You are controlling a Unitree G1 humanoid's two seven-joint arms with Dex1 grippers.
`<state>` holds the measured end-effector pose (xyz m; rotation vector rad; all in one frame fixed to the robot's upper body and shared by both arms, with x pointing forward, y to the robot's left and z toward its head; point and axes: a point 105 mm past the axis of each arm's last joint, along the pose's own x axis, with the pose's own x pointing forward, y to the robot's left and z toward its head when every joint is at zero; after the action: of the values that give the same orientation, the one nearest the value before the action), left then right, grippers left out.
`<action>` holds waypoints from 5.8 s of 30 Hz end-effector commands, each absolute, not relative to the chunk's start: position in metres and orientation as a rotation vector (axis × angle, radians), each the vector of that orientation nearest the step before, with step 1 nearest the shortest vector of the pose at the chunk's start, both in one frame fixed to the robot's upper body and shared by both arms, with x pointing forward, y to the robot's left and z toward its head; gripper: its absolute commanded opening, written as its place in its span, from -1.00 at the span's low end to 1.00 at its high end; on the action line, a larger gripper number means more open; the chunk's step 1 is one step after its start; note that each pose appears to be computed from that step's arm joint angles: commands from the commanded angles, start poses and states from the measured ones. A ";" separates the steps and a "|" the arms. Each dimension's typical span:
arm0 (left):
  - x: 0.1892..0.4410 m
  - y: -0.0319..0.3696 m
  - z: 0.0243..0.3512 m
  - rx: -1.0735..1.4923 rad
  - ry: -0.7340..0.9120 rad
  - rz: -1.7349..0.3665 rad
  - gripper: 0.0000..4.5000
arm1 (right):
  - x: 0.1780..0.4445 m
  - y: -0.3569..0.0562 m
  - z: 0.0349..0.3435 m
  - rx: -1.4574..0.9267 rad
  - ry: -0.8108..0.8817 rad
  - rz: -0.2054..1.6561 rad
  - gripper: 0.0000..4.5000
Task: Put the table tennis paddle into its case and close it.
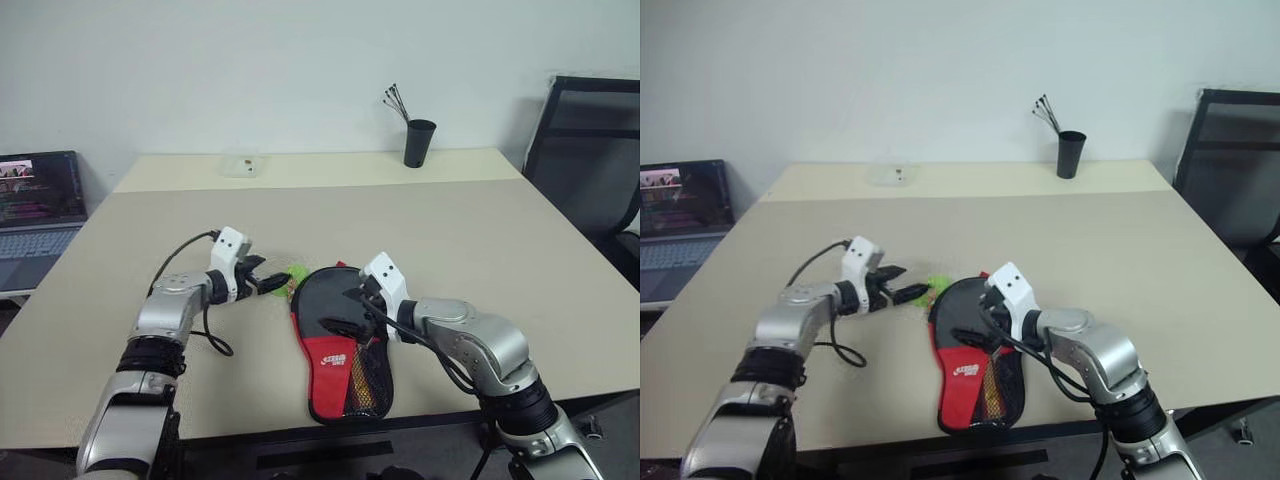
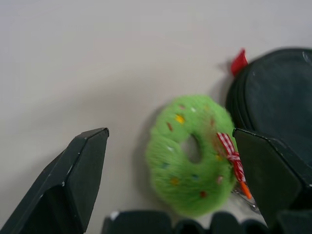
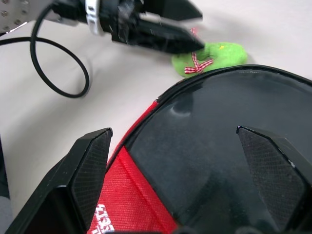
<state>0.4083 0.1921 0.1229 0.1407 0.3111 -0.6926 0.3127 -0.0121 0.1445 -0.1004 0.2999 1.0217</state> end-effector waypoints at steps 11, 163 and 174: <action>0.411 0.182 0.112 0.186 0.370 -0.767 0.57 | 0.314 -0.012 0.153 -0.107 0.239 1.000 1.00; 0.368 0.090 0.124 0.396 0.055 -1.221 0.71 | 0.457 -0.135 0.125 -0.064 0.264 0.375 1.00; 0.366 0.084 0.120 0.409 0.054 -1.223 0.72 | 0.454 -0.123 0.108 -0.046 0.336 0.423 -0.03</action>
<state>0.3654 0.0907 0.1074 0.3837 0.1130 -1.2148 0.4527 -0.1238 0.1028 -0.0453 0.3403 0.4175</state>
